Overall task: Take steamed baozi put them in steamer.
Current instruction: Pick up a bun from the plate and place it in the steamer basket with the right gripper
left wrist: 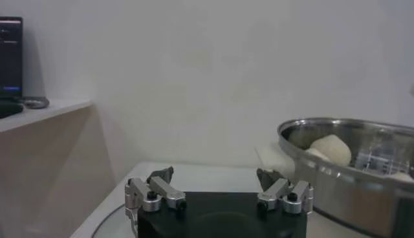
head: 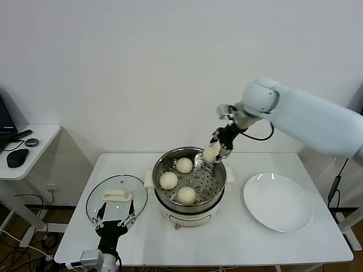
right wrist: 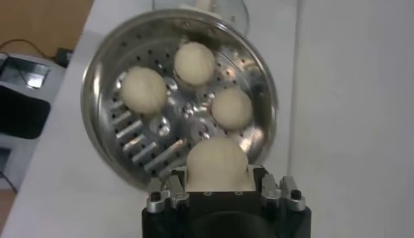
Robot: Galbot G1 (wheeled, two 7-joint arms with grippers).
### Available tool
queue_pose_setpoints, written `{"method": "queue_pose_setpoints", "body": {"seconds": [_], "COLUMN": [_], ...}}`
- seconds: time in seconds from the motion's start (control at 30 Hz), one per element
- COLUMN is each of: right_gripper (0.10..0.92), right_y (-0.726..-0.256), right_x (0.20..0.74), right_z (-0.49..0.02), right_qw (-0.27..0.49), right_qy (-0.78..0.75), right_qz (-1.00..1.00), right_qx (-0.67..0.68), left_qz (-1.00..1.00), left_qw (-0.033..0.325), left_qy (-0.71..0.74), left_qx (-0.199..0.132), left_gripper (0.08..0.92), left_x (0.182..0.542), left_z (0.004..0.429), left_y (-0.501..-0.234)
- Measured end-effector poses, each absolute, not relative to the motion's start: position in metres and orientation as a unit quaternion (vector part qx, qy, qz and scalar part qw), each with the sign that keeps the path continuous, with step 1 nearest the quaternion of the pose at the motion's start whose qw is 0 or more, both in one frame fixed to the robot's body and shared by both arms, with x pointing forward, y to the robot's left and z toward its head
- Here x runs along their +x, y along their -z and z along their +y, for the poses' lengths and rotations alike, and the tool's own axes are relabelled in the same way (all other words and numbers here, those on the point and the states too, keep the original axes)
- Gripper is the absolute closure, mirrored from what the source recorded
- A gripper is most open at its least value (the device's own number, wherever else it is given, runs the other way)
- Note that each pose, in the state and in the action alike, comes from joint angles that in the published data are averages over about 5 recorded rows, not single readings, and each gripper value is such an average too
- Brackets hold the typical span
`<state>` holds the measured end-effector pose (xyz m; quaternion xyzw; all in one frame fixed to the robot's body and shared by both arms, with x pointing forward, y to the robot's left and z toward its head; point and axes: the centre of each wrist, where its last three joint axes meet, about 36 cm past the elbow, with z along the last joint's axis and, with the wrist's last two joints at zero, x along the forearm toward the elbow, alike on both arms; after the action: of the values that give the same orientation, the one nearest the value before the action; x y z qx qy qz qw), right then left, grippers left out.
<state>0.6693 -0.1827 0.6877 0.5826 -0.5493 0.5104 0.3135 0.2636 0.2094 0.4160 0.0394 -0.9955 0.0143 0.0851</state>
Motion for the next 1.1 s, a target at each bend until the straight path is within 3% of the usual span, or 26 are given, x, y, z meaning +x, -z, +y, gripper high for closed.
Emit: {"method": "queue_pose_setpoints", "body": {"seconds": [0.3, 0.77, 1.1], "right_gripper": [0.422, 0.423, 0.216], "right_y": [-0.645, -0.603, -0.604], "right_x": [0.667, 0.663, 0.661], "right_z": [-0.135, -0.118, -0.123], "right_qw": [0.341, 0.36, 0.357], "right_qy": [-0.533, -0.563, -0.568], "right_qz": [-0.513, -0.496, -0.5], "right_qx": [0.58, 0.555, 0.548], "left_qz": [-0.996, -0.996, -0.996], "left_qw": [0.08, 0.08, 0.08], "left_qy": [-0.018, -0.024, -0.026], "left_qx": [0.041, 0.041, 0.04], "left_gripper": [0.177, 0.177, 0.177], "left_x": [0.264, 0.269, 0.269], "left_z": [0.21, 0.209, 0.208], "left_y": [-0.42, -0.417, -0.418]}}
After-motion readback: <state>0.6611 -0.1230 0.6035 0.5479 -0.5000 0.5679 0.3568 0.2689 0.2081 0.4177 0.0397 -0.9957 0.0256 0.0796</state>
